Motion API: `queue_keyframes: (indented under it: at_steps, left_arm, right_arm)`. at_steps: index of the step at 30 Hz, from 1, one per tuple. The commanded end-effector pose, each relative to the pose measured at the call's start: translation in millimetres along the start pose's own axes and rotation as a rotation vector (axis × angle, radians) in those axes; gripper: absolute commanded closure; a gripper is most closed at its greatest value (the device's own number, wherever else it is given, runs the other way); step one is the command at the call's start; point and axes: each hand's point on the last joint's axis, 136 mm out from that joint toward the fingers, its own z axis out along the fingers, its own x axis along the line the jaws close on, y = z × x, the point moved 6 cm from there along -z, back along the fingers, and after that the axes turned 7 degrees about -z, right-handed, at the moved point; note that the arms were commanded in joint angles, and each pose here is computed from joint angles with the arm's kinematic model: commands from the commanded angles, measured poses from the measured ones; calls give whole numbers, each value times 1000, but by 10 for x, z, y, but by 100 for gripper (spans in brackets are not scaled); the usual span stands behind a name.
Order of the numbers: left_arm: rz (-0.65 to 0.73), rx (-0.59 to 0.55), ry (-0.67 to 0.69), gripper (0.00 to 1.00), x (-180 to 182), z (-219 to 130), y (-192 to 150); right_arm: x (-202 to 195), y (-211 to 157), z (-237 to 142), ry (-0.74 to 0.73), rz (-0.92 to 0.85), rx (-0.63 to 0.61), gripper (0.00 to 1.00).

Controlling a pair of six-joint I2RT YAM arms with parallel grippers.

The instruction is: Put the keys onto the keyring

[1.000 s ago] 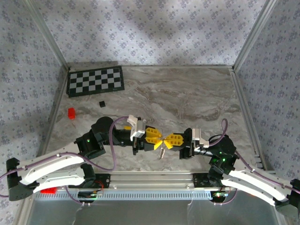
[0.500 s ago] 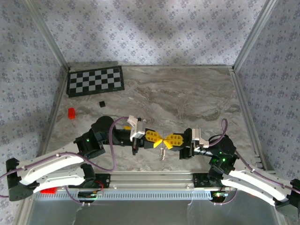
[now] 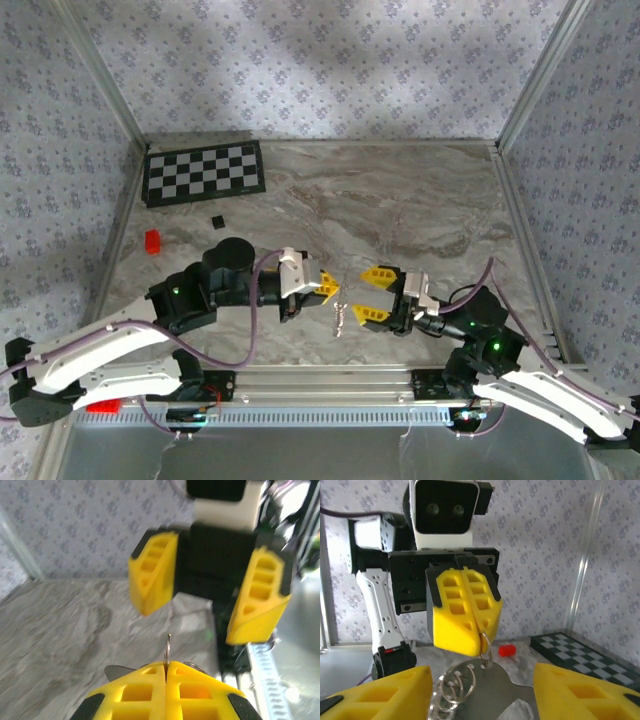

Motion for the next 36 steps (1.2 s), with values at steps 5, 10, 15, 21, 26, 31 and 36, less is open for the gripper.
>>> queue_keyframes:
  at_steps: [5,10,15,21,26,31,36]
  left_arm:
    - [191,163,139,100,149,33,-136]
    - [237,213,162,100,208,124,-224]
    - [240,253,137,100,212,201,-303]
    - [244,264,117,100,199,227,-326]
    - [249,259,97,100,181,243,-318]
    - [245,203,73,100,142,234,-260]
    - [225,175,44,100,123,236,-227]
  right_arm:
    - [-46,-337,-33,-56,-29,182,55]
    - [-120,-514,3,-90,-20,232,57]
    - [-236,-675,1,-158,-20,255,60]
    - [-225,-708,24,-94,8,250,61]
    - [-213,-697,55,-56,19,231,65]
    - [-174,-671,81,-8,36,206,66]
    - [-151,-652,75,14,47,181,67]
